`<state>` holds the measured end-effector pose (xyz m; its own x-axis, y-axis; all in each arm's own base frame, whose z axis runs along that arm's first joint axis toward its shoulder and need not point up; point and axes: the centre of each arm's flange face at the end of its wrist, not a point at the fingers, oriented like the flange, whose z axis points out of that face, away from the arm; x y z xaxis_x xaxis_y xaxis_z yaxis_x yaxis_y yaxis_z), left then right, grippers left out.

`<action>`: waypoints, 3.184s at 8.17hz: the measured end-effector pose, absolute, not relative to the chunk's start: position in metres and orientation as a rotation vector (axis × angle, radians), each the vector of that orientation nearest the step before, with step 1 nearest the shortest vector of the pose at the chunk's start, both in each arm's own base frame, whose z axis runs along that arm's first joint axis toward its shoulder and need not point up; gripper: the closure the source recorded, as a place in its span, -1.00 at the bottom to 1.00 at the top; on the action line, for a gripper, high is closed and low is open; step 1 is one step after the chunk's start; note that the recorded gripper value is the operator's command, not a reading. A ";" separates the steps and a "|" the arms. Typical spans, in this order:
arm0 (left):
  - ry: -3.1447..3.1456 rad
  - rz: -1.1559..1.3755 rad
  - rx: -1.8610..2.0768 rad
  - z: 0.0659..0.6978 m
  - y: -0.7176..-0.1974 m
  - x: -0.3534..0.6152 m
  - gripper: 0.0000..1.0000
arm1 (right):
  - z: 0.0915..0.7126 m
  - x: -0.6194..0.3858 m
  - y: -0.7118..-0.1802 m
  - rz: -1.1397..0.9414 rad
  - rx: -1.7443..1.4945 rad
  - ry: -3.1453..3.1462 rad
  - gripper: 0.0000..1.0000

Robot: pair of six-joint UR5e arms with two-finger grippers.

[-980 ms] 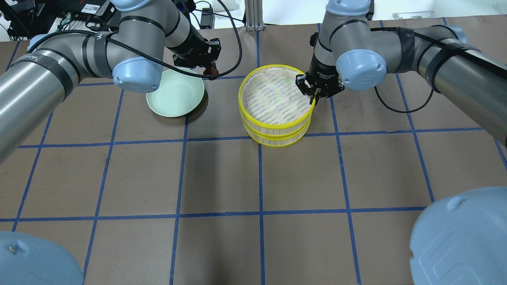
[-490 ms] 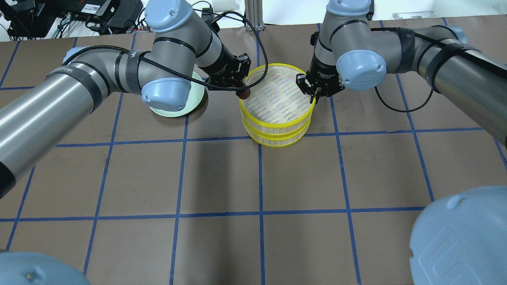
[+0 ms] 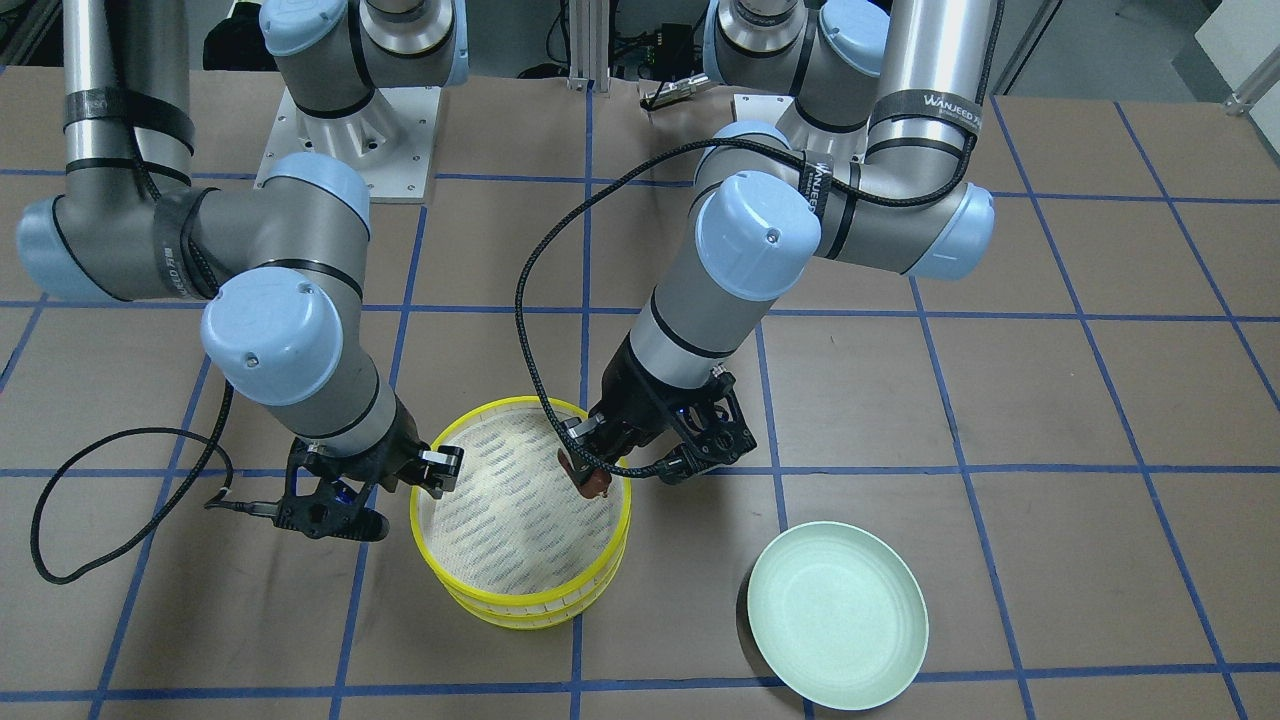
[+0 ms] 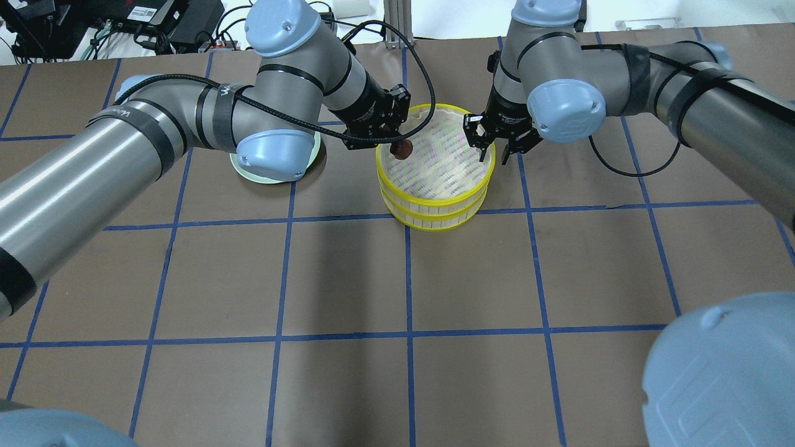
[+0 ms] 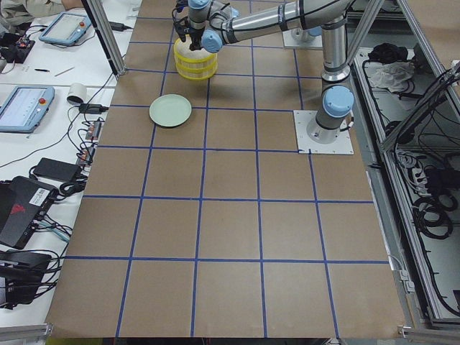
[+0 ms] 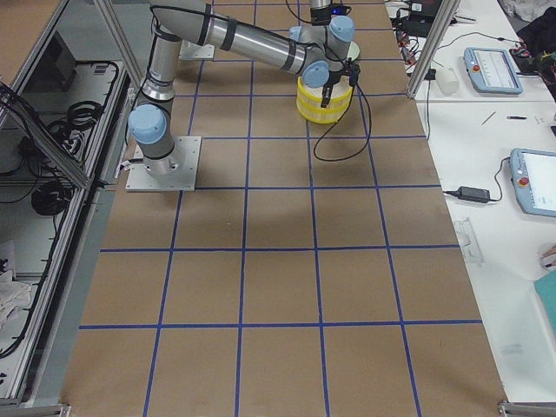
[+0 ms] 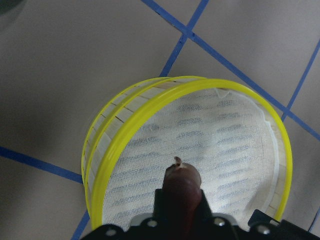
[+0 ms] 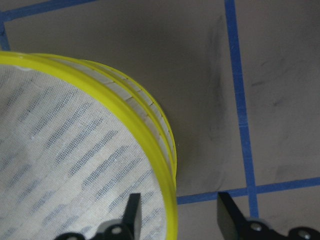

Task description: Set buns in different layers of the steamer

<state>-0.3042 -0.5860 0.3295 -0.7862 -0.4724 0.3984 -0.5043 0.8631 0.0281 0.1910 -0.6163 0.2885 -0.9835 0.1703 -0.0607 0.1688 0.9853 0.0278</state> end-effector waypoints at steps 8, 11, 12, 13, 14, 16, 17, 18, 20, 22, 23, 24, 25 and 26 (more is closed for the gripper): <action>-2.796 0.273 0.505 0.354 -0.600 -0.275 -1.00 | 0.416 0.077 -0.584 -0.073 0.123 3.115 -0.58; -3.049 0.309 0.105 0.377 -0.609 -0.193 -1.00 | 0.424 0.072 -0.578 -0.075 0.122 3.114 -0.57; -3.089 0.256 0.034 0.389 -0.603 -0.174 -1.00 | 0.423 0.072 -0.577 -0.071 0.122 3.111 -0.57; -3.110 0.191 0.001 0.403 -0.595 -0.159 -1.00 | 0.422 0.072 -0.578 -0.069 0.122 3.109 -0.57; -3.121 0.131 -0.025 0.422 -0.585 -0.144 -1.00 | 0.421 0.072 -0.578 -0.067 0.122 3.107 -0.57; -3.135 0.044 -0.028 0.457 -0.557 -0.126 -1.00 | 0.420 0.072 -0.578 -0.066 0.122 3.106 -0.58; -3.140 0.013 -0.024 0.469 -0.543 -0.122 -1.00 | 0.420 0.072 -0.578 -0.066 0.121 3.105 -0.58; -3.143 -0.006 -0.021 0.480 -0.532 -0.120 -1.00 | 0.420 0.072 -0.579 -0.065 0.121 3.105 -0.58; -3.149 -0.030 -0.005 0.484 -0.521 -0.119 -1.00 | 0.420 0.072 -0.579 -0.065 0.120 3.105 -0.58; -3.149 -0.054 0.012 0.481 -0.517 -0.114 -1.00 | 0.419 0.072 -0.579 -0.063 0.119 3.105 -0.58; -3.149 -0.071 0.017 0.480 -0.514 -0.113 -1.00 | 0.419 0.072 -0.579 -0.063 0.119 3.105 -0.58; -3.149 -0.080 0.018 0.481 -0.511 -0.112 -1.00 | 0.419 0.072 -0.579 -0.063 0.119 3.105 -0.58; -3.148 -0.085 0.015 0.481 -0.510 -0.112 -1.00 | 0.419 0.072 -0.579 -0.064 0.119 3.105 -0.59; -3.148 -0.094 0.015 0.480 -0.510 -0.110 -1.00 | 0.419 0.072 -0.579 -0.064 0.119 3.105 -0.59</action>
